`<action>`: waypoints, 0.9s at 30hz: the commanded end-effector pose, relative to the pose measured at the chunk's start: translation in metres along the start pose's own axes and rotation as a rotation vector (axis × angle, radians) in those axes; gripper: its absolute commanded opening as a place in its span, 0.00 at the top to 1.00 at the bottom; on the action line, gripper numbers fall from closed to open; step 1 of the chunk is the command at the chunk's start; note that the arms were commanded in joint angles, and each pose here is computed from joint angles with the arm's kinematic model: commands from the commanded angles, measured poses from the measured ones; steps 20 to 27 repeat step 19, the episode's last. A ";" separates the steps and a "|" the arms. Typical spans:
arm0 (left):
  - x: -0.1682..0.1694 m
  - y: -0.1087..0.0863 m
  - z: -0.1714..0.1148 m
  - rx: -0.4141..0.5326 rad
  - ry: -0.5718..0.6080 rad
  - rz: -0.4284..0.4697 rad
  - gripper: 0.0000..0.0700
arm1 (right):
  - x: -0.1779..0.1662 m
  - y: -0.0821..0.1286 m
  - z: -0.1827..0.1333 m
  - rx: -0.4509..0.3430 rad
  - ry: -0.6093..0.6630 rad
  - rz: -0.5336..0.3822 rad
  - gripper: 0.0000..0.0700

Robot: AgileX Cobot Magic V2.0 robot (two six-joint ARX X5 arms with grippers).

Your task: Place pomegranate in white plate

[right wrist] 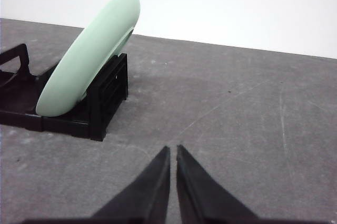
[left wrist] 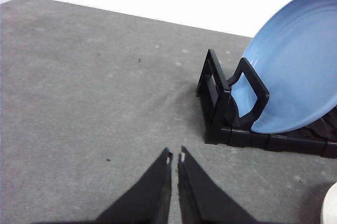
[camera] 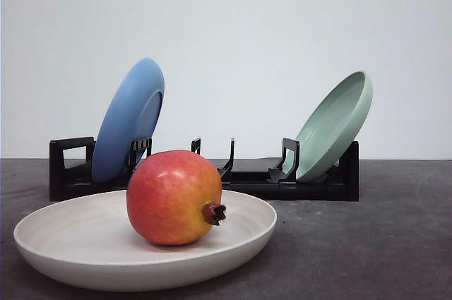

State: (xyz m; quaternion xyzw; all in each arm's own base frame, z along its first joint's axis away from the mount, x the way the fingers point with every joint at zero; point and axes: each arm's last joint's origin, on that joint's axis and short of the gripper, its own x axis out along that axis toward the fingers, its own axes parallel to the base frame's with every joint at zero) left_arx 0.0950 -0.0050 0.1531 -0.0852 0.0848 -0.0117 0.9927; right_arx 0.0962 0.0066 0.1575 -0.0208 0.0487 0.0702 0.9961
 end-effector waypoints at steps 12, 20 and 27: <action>0.001 0.001 -0.003 -0.008 0.010 0.001 1.00 | 0.000 0.000 0.000 0.010 -0.009 -0.004 0.97; 0.001 0.001 -0.003 -0.007 0.010 0.001 1.00 | 0.000 0.000 0.000 0.010 -0.009 -0.004 0.97; 0.001 0.001 -0.003 -0.007 0.010 0.001 1.00 | 0.000 0.000 0.000 0.010 -0.009 -0.004 0.97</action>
